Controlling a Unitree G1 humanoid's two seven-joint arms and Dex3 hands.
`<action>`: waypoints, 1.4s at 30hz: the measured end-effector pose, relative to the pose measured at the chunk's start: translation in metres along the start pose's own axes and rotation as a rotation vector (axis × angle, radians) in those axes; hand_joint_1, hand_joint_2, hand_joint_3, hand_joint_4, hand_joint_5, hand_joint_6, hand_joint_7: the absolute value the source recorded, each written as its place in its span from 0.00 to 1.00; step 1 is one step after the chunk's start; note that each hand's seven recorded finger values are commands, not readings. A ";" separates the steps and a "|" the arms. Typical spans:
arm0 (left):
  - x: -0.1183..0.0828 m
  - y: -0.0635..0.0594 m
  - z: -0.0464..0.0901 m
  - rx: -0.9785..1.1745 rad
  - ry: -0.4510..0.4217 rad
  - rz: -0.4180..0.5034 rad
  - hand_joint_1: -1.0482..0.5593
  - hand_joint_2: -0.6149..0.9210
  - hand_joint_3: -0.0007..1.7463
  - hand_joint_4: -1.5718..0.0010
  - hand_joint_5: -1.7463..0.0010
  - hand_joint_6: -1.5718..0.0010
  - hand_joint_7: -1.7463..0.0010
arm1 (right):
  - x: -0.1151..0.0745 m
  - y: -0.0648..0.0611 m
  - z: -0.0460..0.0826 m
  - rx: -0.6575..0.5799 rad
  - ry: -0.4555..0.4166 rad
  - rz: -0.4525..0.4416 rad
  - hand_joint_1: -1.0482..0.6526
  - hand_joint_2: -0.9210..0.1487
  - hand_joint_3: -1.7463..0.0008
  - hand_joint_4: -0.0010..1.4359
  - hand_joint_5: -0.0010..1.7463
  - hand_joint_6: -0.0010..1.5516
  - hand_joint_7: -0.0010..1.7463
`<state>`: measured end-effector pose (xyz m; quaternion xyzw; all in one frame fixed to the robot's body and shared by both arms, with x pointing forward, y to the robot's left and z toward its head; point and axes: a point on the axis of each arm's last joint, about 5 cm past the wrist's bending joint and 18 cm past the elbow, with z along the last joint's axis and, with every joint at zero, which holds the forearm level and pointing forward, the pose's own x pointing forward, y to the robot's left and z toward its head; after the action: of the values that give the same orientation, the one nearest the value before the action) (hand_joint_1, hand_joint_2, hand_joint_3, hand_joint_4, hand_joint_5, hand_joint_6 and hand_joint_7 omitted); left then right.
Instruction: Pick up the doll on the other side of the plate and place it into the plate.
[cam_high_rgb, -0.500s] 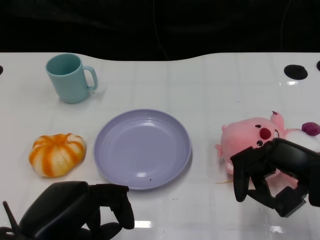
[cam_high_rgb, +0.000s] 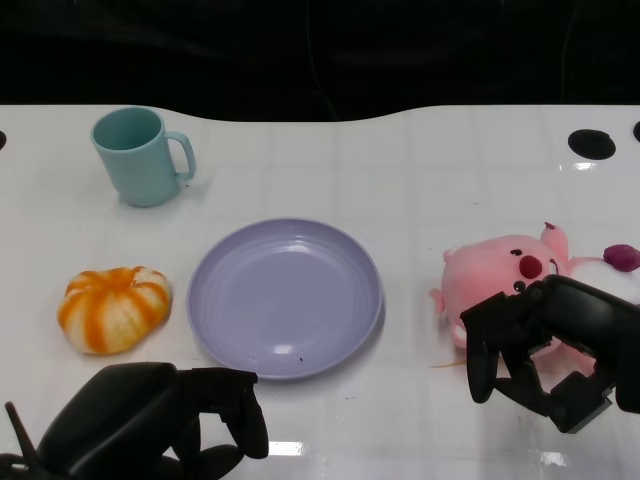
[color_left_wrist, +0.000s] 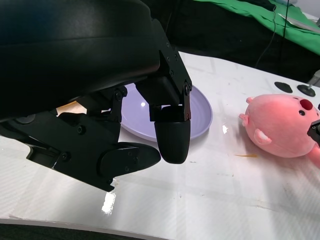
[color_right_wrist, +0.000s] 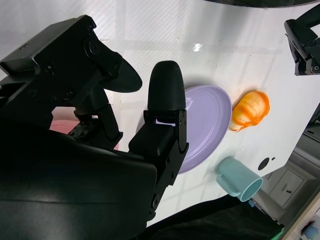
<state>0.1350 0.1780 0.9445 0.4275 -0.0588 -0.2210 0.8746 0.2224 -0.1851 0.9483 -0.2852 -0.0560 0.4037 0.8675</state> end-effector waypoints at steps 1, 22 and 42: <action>0.000 0.000 0.000 0.001 0.000 0.000 0.52 0.88 0.37 0.55 0.18 0.52 0.38 | 0.000 0.000 0.000 0.000 0.000 0.000 0.58 0.48 0.29 0.57 0.92 0.53 0.73; 0.000 0.000 0.000 0.003 0.000 -0.002 0.52 0.88 0.37 0.55 0.18 0.52 0.37 | 0.000 0.000 0.000 0.000 0.000 -0.001 0.58 0.49 0.28 0.58 0.92 0.54 0.72; 0.000 0.000 0.000 0.004 -0.001 -0.003 0.52 0.88 0.36 0.55 0.18 0.52 0.38 | 0.000 0.000 0.000 -0.004 0.001 -0.001 0.58 0.48 0.28 0.58 0.92 0.53 0.72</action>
<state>0.1349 0.1784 0.9446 0.4291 -0.0589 -0.2222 0.8735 0.2223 -0.1850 0.9484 -0.2872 -0.0568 0.4028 0.8672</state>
